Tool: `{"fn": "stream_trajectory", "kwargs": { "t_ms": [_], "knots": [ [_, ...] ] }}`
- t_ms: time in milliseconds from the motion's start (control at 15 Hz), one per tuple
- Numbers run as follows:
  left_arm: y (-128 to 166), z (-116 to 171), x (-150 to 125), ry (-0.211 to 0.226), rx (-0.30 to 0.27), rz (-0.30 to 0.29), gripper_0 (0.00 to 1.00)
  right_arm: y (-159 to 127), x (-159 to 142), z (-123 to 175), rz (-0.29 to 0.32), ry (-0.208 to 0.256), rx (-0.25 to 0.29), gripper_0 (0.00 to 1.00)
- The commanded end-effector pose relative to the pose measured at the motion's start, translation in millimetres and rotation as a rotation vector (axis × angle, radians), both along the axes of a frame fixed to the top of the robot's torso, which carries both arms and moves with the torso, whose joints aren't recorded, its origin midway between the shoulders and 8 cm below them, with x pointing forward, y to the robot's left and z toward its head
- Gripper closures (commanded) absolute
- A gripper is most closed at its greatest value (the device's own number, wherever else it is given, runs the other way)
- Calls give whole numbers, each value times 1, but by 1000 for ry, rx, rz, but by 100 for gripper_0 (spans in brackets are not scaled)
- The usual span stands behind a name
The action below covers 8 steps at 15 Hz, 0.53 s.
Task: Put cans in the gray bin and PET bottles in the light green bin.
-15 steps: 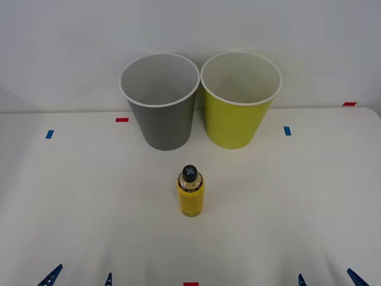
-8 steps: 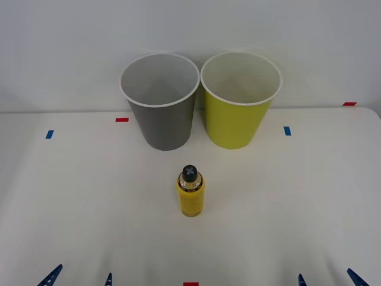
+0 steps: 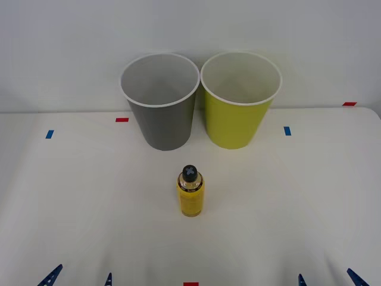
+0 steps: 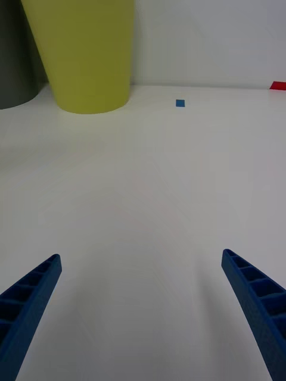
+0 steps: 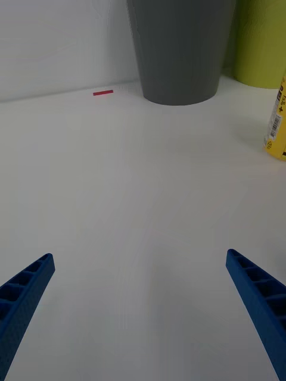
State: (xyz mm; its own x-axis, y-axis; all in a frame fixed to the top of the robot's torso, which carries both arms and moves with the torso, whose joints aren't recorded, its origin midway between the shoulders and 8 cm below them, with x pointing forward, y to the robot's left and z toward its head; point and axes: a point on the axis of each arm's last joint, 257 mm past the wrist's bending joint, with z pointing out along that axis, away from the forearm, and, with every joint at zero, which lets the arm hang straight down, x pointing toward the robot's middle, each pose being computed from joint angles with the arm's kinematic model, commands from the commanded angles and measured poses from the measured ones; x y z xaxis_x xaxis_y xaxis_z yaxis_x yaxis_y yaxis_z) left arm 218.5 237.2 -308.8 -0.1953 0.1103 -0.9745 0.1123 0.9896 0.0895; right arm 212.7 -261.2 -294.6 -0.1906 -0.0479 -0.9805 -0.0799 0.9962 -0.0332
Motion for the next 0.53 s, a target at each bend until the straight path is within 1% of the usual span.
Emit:
{"fn": "stream_trajectory", "kwargs": {
  "t_ms": [67, 533],
  "knots": [
    [0, 0, 0, 0, 0, 0, 0, 0, 0, 0, 0, 0, 0, 7],
    [0, 0, 0, 0, 0, 0, 0, 0, 0, 0, 0, 0, 0, 7]
  ]
}}
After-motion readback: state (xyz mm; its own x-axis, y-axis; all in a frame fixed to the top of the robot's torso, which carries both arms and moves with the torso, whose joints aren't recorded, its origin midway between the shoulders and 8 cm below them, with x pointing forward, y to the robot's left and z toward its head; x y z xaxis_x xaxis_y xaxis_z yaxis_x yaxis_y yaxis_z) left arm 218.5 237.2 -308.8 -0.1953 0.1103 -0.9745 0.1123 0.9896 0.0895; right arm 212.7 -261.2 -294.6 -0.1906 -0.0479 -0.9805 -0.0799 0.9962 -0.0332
